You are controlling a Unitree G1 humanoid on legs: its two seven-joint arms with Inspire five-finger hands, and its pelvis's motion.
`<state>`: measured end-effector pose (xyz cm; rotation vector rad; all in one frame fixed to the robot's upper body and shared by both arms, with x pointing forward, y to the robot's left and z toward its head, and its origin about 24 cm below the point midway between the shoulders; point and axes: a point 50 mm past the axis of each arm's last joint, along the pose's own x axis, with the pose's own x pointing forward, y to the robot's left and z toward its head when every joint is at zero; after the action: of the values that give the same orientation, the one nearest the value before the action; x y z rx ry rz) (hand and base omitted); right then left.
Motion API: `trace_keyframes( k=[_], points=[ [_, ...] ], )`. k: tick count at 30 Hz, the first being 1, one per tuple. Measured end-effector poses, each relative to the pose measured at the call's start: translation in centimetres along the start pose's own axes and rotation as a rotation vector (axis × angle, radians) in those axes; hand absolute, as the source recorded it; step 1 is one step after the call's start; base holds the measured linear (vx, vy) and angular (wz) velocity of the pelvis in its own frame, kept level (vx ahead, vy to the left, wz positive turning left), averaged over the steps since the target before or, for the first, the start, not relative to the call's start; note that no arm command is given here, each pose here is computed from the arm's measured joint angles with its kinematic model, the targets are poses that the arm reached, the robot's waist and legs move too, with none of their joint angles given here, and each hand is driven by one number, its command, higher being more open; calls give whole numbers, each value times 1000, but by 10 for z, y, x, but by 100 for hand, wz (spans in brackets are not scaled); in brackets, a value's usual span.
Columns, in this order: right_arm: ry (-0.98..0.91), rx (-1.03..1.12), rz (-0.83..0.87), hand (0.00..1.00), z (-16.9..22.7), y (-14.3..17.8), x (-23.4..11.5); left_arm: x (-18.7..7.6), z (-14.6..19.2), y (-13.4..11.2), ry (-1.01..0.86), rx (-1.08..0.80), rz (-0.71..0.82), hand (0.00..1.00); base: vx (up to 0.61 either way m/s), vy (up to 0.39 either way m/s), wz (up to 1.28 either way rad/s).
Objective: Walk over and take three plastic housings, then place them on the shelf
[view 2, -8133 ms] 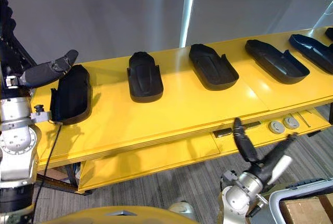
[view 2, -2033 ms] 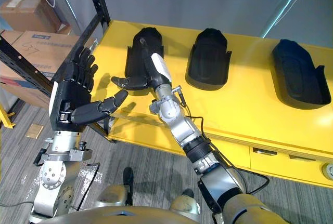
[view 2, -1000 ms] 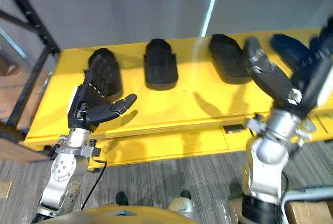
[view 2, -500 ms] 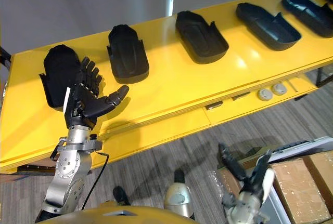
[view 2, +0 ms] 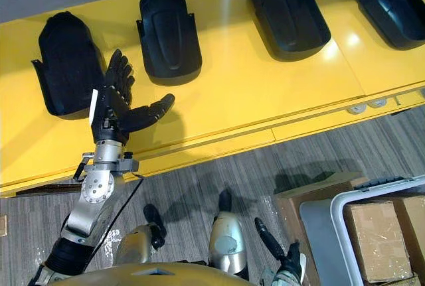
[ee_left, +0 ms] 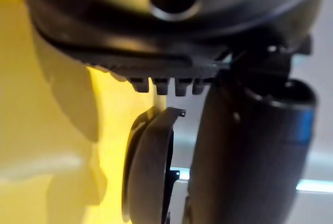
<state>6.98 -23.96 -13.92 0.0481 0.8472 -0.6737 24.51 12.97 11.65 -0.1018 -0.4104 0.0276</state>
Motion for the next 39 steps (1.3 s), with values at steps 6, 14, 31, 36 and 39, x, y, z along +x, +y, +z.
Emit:
trace_keyframes(
  k=[6, 14, 31, 36, 39],
  points=[
    [-37, 3, 49, 100, 13, 14, 5, 12, 4, -5, -34, 18, -18, 100, 14, -1, 1],
    [-34, 32, 60, 100, 15, 14, 6, 13, 2, 1, -34, 56, 49, 100, 2, 8, -1],
    [-1, 30, 61, 100, 8, 12, 6, 15, 4, 15, -45, 68, 157, 100, 0, 0, 0],
    [2, 36, 57, 100, 8, 10, 6, 15, 3, 16, -38, 71, 154, 100, 0, 0, 0],
    [11, 34, 56, 100, 6, 10, 6, 15, 3, 14, -44, 70, 124, 100, 0, 0, 0]
  ],
)
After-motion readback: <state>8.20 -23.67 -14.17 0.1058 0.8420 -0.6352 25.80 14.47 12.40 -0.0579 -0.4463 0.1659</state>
